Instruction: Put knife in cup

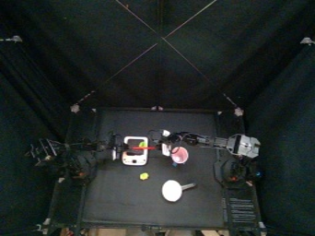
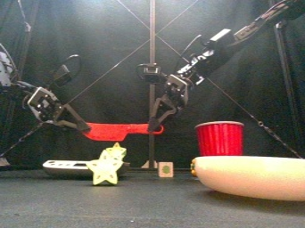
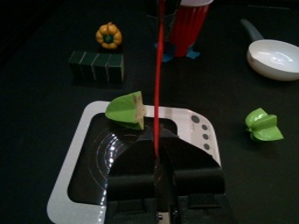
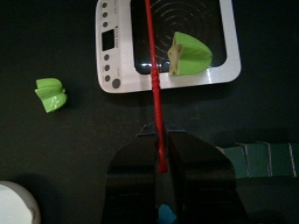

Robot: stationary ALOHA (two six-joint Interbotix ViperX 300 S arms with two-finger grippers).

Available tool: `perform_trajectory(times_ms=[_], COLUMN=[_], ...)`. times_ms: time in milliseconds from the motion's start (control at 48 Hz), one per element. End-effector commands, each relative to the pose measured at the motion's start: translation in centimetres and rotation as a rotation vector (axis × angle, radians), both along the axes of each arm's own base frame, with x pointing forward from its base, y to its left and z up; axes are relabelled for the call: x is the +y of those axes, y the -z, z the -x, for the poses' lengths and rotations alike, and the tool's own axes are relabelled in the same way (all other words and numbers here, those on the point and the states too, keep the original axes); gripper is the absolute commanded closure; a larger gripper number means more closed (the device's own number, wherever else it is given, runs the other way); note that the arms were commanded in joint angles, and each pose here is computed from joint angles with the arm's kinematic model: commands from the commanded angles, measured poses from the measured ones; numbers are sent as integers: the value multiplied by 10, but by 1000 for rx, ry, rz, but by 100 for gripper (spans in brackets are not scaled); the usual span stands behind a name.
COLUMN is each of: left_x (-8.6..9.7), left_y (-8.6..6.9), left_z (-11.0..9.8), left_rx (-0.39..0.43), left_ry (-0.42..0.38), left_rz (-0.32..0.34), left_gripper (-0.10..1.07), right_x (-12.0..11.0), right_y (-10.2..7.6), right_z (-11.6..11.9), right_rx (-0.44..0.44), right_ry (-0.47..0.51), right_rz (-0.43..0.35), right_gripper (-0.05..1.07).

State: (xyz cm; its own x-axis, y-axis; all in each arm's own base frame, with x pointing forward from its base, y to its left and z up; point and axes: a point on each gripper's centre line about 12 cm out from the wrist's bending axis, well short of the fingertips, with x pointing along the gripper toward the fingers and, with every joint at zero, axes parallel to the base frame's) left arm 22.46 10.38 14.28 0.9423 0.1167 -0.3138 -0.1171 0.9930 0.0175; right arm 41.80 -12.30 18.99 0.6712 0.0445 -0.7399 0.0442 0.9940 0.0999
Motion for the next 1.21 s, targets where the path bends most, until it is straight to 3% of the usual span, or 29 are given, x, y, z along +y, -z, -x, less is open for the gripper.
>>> perform_trajectory(times_ms=[0, 250, 458, 750, 1042, 1188], left_x=[3, 5, 3, 3, -6, -6], left_y=[-7, -10, -13, -28, -38, -43], left_z=[-3, -6, -9, -13, -13, -12], left_rx=[-29, -42, -53, -115, -150, -167], left_ry=[-7, -18, -14, -32, -2, -10], left_rz=[-11, -5, -5, -14, -36, -39], left_gripper=[68, 62, 45, 22, 19, 19], right_x=[6, 7, 9, 18, 31, 42], right_y=[-23, -30, -34, -47, -59, -77], right_z=[-2, 0, 4, 26, 55, 68], right_rx=[-57, -71, -81, -105, -116, -133], right_ry=[-5, -7, -1, 7, -2, -31], right_rz=[10, 13, 5, -5, -18, -62], right_gripper=[69, 69, 69, 69, 69, 69])
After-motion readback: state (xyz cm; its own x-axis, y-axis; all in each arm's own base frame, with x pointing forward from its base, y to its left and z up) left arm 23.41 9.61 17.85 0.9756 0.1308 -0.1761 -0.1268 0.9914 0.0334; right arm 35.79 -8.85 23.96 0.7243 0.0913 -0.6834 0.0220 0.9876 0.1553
